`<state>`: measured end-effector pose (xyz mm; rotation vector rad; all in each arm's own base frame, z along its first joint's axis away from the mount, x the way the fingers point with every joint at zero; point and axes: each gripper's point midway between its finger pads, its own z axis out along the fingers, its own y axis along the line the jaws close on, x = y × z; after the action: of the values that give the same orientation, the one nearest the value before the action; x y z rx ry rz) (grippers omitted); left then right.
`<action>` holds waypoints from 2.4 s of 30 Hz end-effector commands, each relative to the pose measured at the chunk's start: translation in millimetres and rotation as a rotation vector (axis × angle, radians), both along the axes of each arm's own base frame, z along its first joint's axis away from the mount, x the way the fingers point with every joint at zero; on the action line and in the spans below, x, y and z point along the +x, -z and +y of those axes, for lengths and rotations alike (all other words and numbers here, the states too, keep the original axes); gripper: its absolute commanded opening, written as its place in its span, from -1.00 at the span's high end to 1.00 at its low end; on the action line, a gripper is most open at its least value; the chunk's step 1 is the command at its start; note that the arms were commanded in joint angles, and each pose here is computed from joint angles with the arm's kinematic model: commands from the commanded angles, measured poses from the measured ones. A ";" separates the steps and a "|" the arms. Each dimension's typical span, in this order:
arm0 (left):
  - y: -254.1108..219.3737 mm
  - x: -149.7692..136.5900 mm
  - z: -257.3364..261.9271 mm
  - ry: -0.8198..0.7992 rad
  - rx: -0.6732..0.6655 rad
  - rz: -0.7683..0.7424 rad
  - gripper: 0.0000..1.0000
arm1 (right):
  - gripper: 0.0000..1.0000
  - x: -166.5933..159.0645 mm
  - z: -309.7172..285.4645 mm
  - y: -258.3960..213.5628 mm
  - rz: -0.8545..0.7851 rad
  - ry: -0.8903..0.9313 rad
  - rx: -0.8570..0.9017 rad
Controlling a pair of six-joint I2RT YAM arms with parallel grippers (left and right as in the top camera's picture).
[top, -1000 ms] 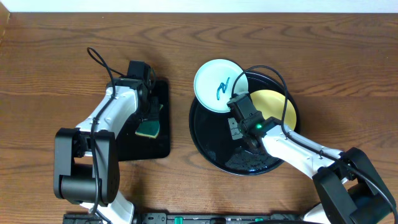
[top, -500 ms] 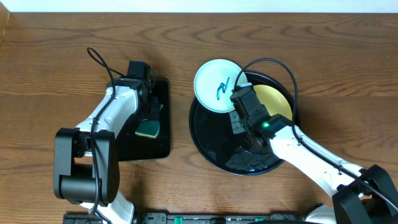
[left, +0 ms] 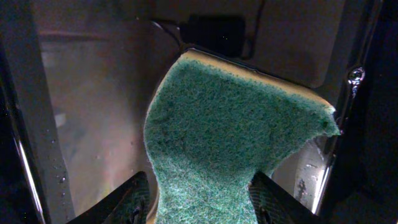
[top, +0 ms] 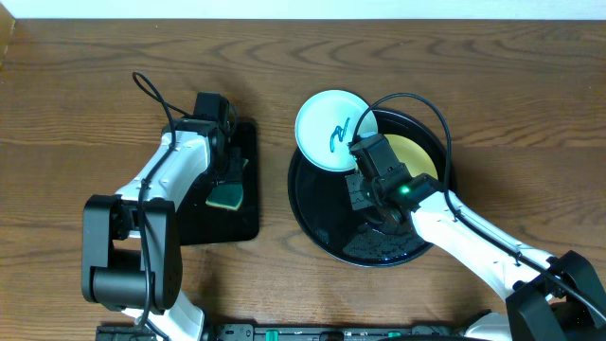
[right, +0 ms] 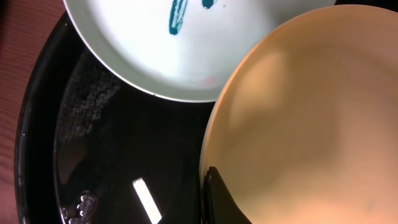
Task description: Clean dirty plates on tray and stack at the side
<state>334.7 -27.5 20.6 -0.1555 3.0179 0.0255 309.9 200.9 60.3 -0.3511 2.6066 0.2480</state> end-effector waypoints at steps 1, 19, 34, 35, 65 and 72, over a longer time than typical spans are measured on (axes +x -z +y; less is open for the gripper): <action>6.3 -4.1 2.1 -0.006 0.004 0.024 -0.09 | 0.98 2.7 9.6 -12.3 -0.018 -0.013 0.039; 6.3 -4.1 2.1 -0.006 0.004 0.024 -0.09 | 0.98 11.8 4.7 -21.8 -0.029 0.070 0.051; 6.3 -4.1 2.1 -0.006 0.004 0.024 -0.09 | 0.98 17.5 -26.2 -30.0 -0.094 0.177 -0.066; 6.5 -4.1 2.1 -0.006 0.004 0.024 -0.09 | 0.98 17.0 -21.2 -32.7 -0.097 0.143 -0.052; 6.4 -5.0 2.2 -0.006 0.004 0.028 -0.09 | 0.98 -6.5 9.3 -55.9 -0.068 -0.083 0.078; 6.4 -5.0 2.2 -0.006 0.004 0.028 -0.09 | 0.98 -2.8 -1.8 -53.9 -0.062 0.025 0.065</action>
<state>334.0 -27.5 20.5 -0.1556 3.0205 0.0261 299.4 200.9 100.0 -0.3663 2.5717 0.3192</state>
